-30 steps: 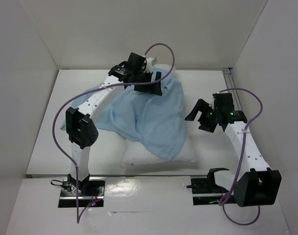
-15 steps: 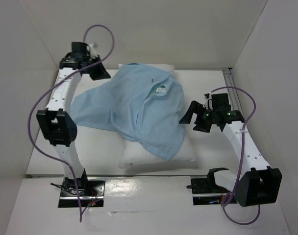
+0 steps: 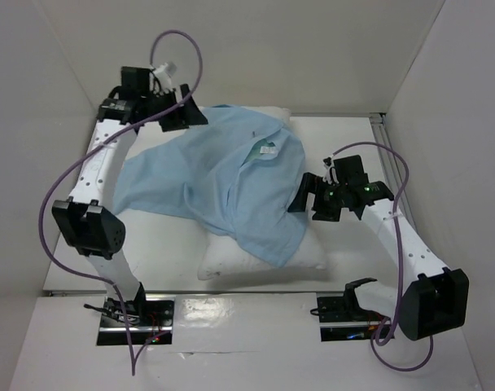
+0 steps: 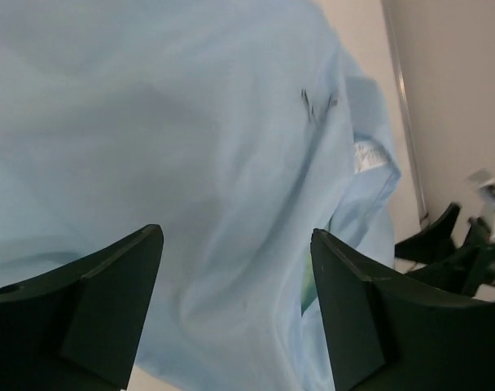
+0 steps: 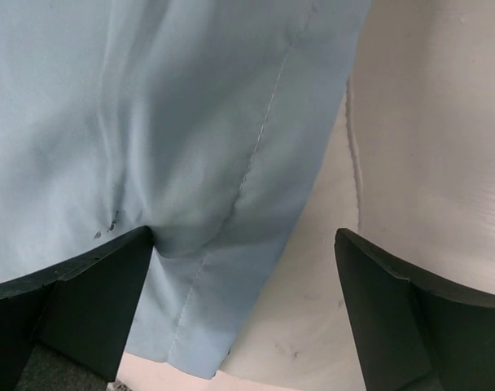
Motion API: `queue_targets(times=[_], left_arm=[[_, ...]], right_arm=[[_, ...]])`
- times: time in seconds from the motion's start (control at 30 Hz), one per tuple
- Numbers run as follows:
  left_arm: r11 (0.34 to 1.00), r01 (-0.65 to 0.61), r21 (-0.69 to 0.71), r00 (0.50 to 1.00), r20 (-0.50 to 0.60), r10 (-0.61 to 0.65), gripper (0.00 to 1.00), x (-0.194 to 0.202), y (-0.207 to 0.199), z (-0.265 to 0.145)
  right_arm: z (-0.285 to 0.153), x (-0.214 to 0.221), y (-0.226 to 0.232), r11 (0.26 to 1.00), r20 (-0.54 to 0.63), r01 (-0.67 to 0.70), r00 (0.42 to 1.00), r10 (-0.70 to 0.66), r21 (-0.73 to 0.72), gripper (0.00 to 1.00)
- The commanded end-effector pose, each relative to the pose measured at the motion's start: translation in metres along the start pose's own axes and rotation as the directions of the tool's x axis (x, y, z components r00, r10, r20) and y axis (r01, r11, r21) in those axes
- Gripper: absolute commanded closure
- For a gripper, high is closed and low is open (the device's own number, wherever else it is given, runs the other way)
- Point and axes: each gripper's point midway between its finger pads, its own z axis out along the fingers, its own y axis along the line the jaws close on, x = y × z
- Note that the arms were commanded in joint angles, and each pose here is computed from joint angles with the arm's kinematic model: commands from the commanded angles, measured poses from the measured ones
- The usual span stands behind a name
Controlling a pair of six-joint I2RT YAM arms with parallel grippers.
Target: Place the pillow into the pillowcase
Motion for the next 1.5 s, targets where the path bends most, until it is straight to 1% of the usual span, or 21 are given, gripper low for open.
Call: queue_targets(times=[0.0, 0.13, 0.2, 0.23, 0.27, 0.3, 0.33, 0.37, 0.4, 0.5, 0.53, 0.67, 0.83, 0.9, 1.0, 1.1, 1.27, 1.37, 1.4, 1.43, 1.47], left_arm=[[1.0, -0.009, 0.015, 0.967, -0.254, 0.013, 0.14, 0.082, -0.013, 0.042], [1.0, 0.002, -0.017, 0.927, -0.375, -0.008, 0.14, 0.137, -0.014, 0.059], [1.0, 0.003, -0.018, 0.916, -0.4, -0.01, 0.21, 0.147, -0.014, 0.064], [1.0, 0.015, 0.009, 0.913, -0.409, -0.01, 0.28, 0.149, -0.019, 0.063], [1.0, 0.02, 0.019, 0.91, -0.413, -0.01, 0.62, 0.148, -0.02, 0.066], [0.999, 0.028, 0.015, 0.91, -0.414, -0.02, 0.86, 0.148, -0.021, 0.066], [1.0, 0.026, 0.005, 0.916, -0.399, -0.022, 1.0, 0.144, -0.016, 0.067], [0.999, 0.035, -0.013, 0.923, -0.382, -0.037, 1.0, 0.137, -0.013, 0.066], [0.999, 0.039, -0.019, 0.937, -0.348, -0.044, 1.0, 0.124, -0.009, 0.059], [0.997, 0.069, -0.038, 0.961, -0.267, -0.077, 1.0, 0.093, 0.005, 0.04], [0.997, 0.069, -0.03, 0.968, -0.238, -0.075, 1.0, 0.083, 0.004, 0.032], [0.995, 0.096, -0.031, 0.982, -0.16, -0.1, 1.0, 0.051, 0.015, 0.005], [0.994, 0.107, -0.002, 0.987, -0.123, -0.106, 1.0, 0.038, 0.015, -0.01], [0.994, 0.108, 0.009, 0.986, -0.128, -0.106, 1.0, 0.038, 0.013, -0.01], [0.995, 0.102, -0.023, 0.991, -0.085, -0.103, 1.0, 0.029, 0.015, -0.019], [0.977, 0.138, -0.162, 0.988, 0.09, -0.125, 1.0, -0.003, 0.037, -0.056], [0.942, 0.229, -0.246, 0.914, 0.387, -0.121, 1.0, -0.066, 0.061, -0.136], [0.936, 0.236, -0.261, 0.901, 0.419, -0.11, 1.0, -0.074, 0.067, -0.145], [0.931, 0.251, -0.265, 0.906, 0.404, -0.129, 1.0, -0.071, 0.073, -0.142], [0.921, 0.272, -0.278, 0.909, 0.387, -0.152, 0.91, -0.065, 0.084, -0.137], [0.908, 0.297, -0.294, 0.918, 0.35, -0.187, 0.57, -0.053, 0.097, -0.126]], right_arm=[[-0.018, -0.033, 0.011, 0.999, 0.12, 0.038, 0.992, -0.042, 0.035, 0.0], [-0.03, -0.056, 0.029, 0.997, 0.197, 0.072, 0.978, -0.07, -0.002, 0.0], [-0.019, -0.062, 0.037, 0.995, 0.178, 0.083, 0.981, -0.073, -0.049, 0.0], [-0.013, -0.06, 0.041, 0.995, 0.159, 0.078, 0.985, -0.067, -0.068, 0.0], [-0.001, -0.061, 0.045, 0.993, 0.139, 0.077, 0.988, -0.065, -0.085, 0.0], [0.005, -0.061, 0.046, 0.993, 0.129, 0.081, 0.989, -0.069, -0.086, 0.02], [0.01, -0.062, 0.05, 0.991, 0.121, 0.091, 0.989, -0.08, -0.093, 0.09], [0.016, -0.056, 0.06, 0.988, 0.097, 0.115, 0.99, -0.105, -0.106, 0.15], [0.023, -0.062, 0.065, 0.988, 0.103, 0.128, 0.987, -0.12, -0.081, 0.29], [0.033, -0.066, 0.092, 0.976, 0.096, 0.207, 0.975, -0.2, -0.07, 0.62], [0.034, -0.078, 0.093, 0.976, 0.14, 0.219, 0.966, -0.215, -0.014, 0.86], [0.019, -0.108, 0.13, 0.959, 0.268, 0.272, 0.921, -0.283, 0.077, 0.98], [0.011, -0.138, 0.16, 0.939, 0.346, 0.312, 0.873, -0.344, 0.146, 1.0], [0.013, -0.143, 0.168, 0.938, 0.359, 0.315, 0.866, -0.347, 0.148, 0.93], [0.01, -0.156, 0.196, 0.934, 0.399, 0.344, 0.847, -0.352, 0.095, 1.0], [-0.007, -0.164, 0.252, 0.901, 0.489, 0.433, 0.79, -0.369, -0.021, 1.0], [-0.017, -0.135, 0.338, 0.768, 0.563, 0.6, 0.722, -0.402, -0.222, 1.0], [0.004, -0.109, 0.354, 0.738, 0.523, 0.623, 0.733, -0.435, -0.259, 1.0], [0.025, -0.091, 0.35, 0.733, 0.453, 0.619, 0.76, -0.467, -0.283, 1.0], [0.035, -0.084, 0.345, 0.734, 0.415, 0.616, 0.771, -0.484, -0.288, 0.97], [0.04, -0.076, 0.344, 0.729, 0.39, 0.623, 0.77, -0.505, -0.284, 0.58]])
